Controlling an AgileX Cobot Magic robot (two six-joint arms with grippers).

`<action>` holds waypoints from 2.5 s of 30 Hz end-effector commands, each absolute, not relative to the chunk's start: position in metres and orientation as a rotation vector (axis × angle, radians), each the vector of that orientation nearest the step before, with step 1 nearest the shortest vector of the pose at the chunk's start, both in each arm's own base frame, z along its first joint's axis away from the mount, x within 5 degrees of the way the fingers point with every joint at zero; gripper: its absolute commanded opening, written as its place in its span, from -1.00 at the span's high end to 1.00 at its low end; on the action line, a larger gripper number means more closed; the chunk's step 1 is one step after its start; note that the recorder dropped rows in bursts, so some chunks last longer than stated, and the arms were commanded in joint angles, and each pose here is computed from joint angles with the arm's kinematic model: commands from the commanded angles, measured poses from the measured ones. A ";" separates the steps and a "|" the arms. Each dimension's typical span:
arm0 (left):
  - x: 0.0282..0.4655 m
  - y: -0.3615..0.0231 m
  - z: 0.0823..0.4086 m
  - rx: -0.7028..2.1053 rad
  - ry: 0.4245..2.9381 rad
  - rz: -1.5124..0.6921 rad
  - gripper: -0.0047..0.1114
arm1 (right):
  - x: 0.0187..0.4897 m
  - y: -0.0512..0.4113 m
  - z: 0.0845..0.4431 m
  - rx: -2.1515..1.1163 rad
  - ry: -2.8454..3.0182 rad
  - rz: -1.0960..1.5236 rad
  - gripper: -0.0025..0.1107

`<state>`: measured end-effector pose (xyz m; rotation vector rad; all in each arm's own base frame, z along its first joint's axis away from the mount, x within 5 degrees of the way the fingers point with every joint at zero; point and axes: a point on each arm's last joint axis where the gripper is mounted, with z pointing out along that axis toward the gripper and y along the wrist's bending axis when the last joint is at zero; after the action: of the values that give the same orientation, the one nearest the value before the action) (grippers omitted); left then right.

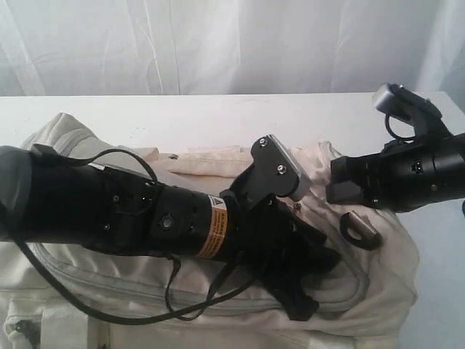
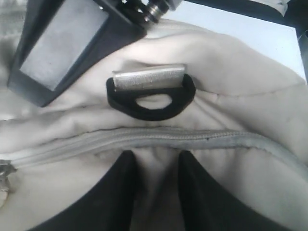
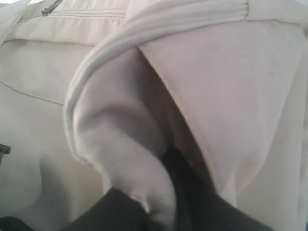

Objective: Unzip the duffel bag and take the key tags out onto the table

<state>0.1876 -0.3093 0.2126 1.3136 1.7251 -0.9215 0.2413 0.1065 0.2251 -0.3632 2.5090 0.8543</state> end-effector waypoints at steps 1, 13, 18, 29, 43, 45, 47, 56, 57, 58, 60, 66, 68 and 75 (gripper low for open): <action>0.186 -0.303 0.230 1.315 1.680 -0.840 0.30 | 0.237 0.104 0.217 -0.476 2.551 0.765 0.96; 0.216 -0.259 0.265 1.157 1.718 -0.407 0.30 | 0.241 0.099 0.215 -0.519 2.536 0.652 0.96; 0.219 -0.267 0.246 1.288 1.677 -0.370 0.06 | 0.243 0.098 0.215 -0.498 2.522 0.639 0.96; 0.240 -0.303 0.220 1.256 1.725 -0.518 -0.08 | 0.243 0.099 0.215 -0.485 2.525 0.661 0.96; 0.239 -0.306 0.200 1.385 1.698 -0.481 -0.08 | 0.245 0.100 0.217 -0.423 2.507 0.681 0.96; 0.239 -0.307 0.197 1.389 1.706 -0.480 -0.08 | 0.245 0.100 0.217 -0.423 2.507 0.681 0.96; 0.240 -0.307 0.194 1.395 1.711 -0.473 -0.08 | 0.245 0.100 0.218 -0.412 2.505 0.689 0.96; 0.253 -0.319 0.184 1.351 1.746 -0.462 -0.07 | 0.243 0.102 0.218 -0.418 2.516 0.716 0.96; 0.253 -0.318 0.184 1.363 1.738 -0.449 -0.05 | 0.244 0.101 0.218 -0.417 2.514 0.714 0.96; 0.253 -0.318 0.184 1.388 1.715 -0.432 -0.01 | 0.244 0.101 0.218 -0.414 2.512 0.710 0.96; 0.253 -0.318 0.184 1.414 1.689 -0.414 0.06 | 0.244 0.101 0.218 -0.414 2.512 0.710 0.96; 0.254 -0.319 0.182 1.428 1.683 -0.404 0.32 | 0.244 0.101 0.218 -0.414 2.512 0.710 0.96; 0.254 -0.319 0.182 1.428 1.683 -0.404 0.44 | 0.244 0.101 0.218 -0.414 2.512 0.710 0.96; 0.254 -0.319 0.182 1.428 1.683 -0.404 0.77 | 0.244 0.101 0.218 -0.415 2.513 0.711 0.96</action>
<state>0.2523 -0.3186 0.1831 1.4158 1.6851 -0.4294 0.2462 0.1004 0.2211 -0.4064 2.4943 0.7058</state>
